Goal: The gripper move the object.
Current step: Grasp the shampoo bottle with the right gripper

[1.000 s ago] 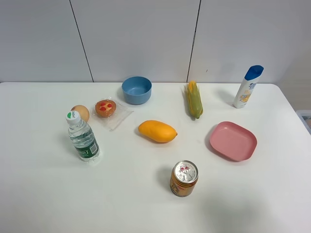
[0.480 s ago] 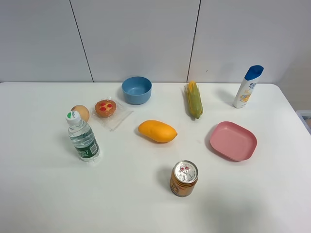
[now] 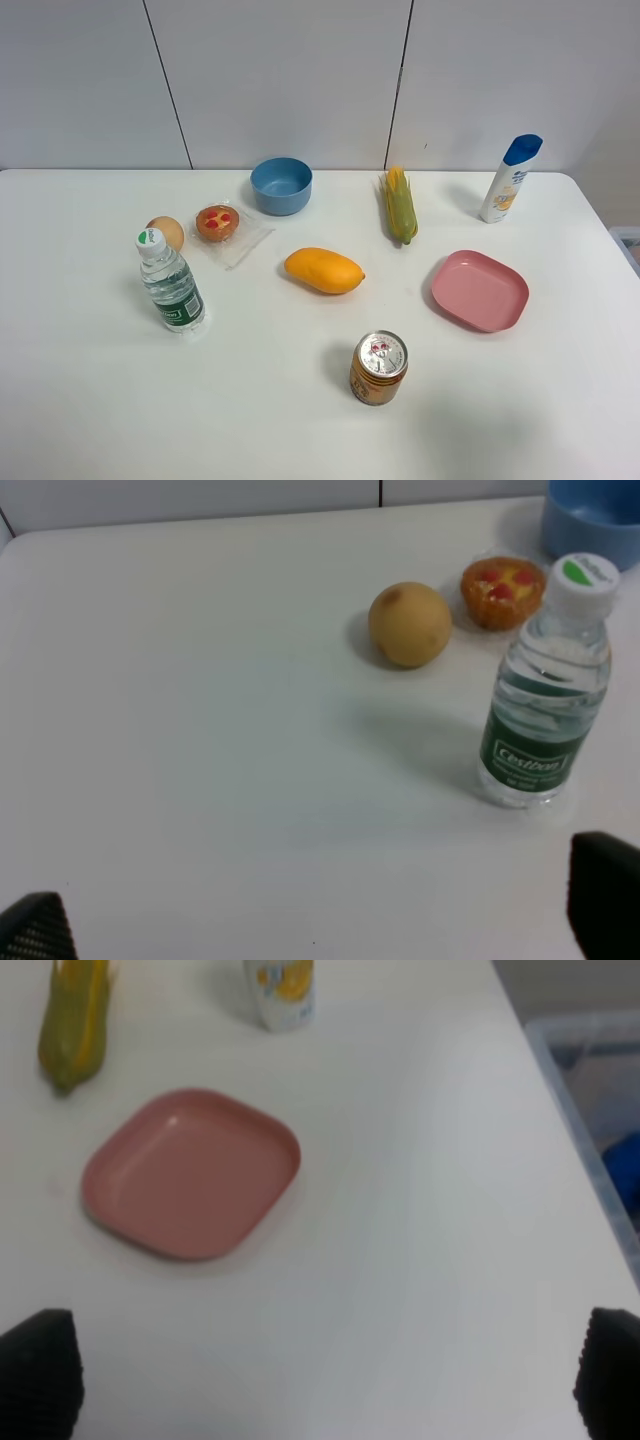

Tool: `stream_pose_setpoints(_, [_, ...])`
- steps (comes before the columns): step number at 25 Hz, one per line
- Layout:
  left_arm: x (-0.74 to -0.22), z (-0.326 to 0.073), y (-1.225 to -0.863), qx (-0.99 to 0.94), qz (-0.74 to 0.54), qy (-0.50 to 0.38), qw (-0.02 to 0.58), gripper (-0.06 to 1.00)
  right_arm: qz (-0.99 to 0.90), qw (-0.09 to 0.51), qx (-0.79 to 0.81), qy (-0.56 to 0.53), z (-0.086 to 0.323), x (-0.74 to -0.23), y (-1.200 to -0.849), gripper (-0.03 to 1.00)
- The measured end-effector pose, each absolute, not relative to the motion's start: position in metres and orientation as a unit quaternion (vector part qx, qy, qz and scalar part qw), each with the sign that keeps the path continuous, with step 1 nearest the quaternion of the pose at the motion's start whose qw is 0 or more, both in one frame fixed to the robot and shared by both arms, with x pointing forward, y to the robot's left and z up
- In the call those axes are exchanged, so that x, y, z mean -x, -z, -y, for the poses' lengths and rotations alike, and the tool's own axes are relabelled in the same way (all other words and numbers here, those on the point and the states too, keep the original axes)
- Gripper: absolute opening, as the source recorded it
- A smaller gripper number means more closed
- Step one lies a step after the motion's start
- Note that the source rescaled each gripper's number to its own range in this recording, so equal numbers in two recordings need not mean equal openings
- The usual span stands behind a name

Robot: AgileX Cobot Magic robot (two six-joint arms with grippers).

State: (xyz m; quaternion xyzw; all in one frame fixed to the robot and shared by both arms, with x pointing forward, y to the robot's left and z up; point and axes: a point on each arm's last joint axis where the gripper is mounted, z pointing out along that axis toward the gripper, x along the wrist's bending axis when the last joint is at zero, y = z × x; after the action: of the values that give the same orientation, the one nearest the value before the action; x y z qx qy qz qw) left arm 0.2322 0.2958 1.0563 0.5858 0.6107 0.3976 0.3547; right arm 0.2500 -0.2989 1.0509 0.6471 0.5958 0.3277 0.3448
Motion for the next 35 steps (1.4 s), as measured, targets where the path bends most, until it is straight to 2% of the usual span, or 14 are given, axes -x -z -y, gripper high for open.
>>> stream_pose_setpoints(4, [-0.232, -0.296, -1.056, -0.585, -0.611, -0.397, 0.355, 1.0, -0.618, 0.296, -0.672, -0.283, 0.3, -0.272, -1.048, 1.0])
stream_pose_setpoints(7, [-0.232, -0.296, -1.056, -0.585, -0.611, -0.397, 0.355, 1.0, -0.624, 0.272, -0.68, -0.272, 0.3, -0.29, -1.058, 1.0])
stream_pose_setpoints(12, [-0.232, -0.296, -1.056, -0.585, -0.611, -0.397, 0.355, 1.0, -0.606, 0.311, -0.663, -0.31, 0.303, -0.326, -1.094, 1.0])
stream_pose_setpoints(16, [-0.232, -0.296, -1.056, -0.586, -0.611, -0.398, 0.355, 1.0, -0.596, 0.347, -0.647, -0.326, 0.308, -0.361, -1.097, 1.0])
stream_pose_setpoints(24, [-0.232, -0.296, -1.056, -0.586, -0.611, -0.398, 0.355, 1.0, -0.621, 0.4, -0.603, -0.302, 0.316, -0.418, -1.063, 1.0])
stream_pose_setpoints(35, [-0.232, -0.296, -1.056, -0.586, -0.611, -0.398, 0.355, 1.0, -0.578, 0.386, -0.621, -0.362, 0.318, -0.512, -0.984, 1.0])
